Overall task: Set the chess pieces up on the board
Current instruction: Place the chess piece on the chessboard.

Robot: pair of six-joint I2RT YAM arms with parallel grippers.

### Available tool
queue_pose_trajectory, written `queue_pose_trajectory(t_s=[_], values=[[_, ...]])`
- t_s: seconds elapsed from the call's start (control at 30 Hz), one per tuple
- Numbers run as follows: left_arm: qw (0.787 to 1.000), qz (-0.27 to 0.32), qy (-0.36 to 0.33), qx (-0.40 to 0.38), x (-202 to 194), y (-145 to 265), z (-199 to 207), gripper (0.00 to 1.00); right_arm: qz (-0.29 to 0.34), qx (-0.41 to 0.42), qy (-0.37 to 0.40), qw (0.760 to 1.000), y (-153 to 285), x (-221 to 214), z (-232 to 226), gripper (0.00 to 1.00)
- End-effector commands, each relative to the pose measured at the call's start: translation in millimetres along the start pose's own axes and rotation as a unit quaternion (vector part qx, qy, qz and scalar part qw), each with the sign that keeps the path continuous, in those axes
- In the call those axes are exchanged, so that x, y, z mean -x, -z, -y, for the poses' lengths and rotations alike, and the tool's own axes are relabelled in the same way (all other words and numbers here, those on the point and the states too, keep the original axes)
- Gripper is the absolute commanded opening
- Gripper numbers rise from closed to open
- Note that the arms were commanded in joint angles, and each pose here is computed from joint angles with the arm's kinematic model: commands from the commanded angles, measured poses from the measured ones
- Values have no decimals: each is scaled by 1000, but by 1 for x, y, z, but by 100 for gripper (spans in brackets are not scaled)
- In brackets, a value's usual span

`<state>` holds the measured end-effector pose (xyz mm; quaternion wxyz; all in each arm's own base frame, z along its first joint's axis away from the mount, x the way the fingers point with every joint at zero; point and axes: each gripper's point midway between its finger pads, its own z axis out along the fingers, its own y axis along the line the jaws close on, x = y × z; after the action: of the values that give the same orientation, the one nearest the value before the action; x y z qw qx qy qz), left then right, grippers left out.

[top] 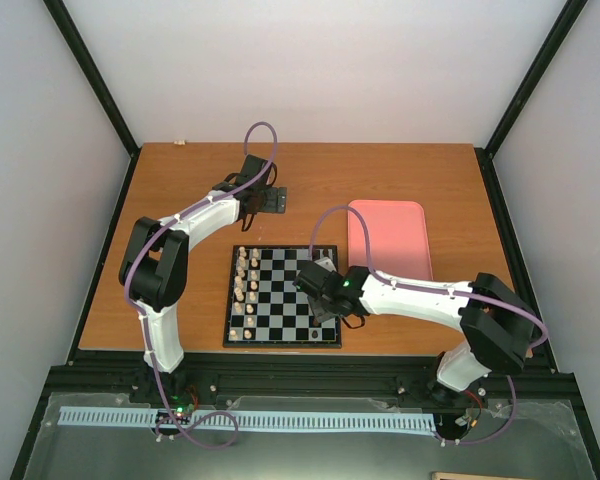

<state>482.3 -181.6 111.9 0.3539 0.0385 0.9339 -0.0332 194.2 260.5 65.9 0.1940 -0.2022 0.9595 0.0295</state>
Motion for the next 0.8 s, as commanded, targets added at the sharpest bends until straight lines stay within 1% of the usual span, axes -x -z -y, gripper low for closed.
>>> queue_pose_trajectory(t_s=[0.0,0.33,0.67,0.77], values=[[1000,15,9,-2,14,7,1,100,11,-2,2,1000,-3,5,-5,3],[1000,14,9,-3,14,7,1,100,7,-8,4,1000,-9,2,-4,3],[1000,15,9,-2,14,7,1,100,3,-30,7,1000,-14,-1,3,5],[1000,15,9,-2,14,7,1,100,0,-30,8,1000,-15,-1,3,7]])
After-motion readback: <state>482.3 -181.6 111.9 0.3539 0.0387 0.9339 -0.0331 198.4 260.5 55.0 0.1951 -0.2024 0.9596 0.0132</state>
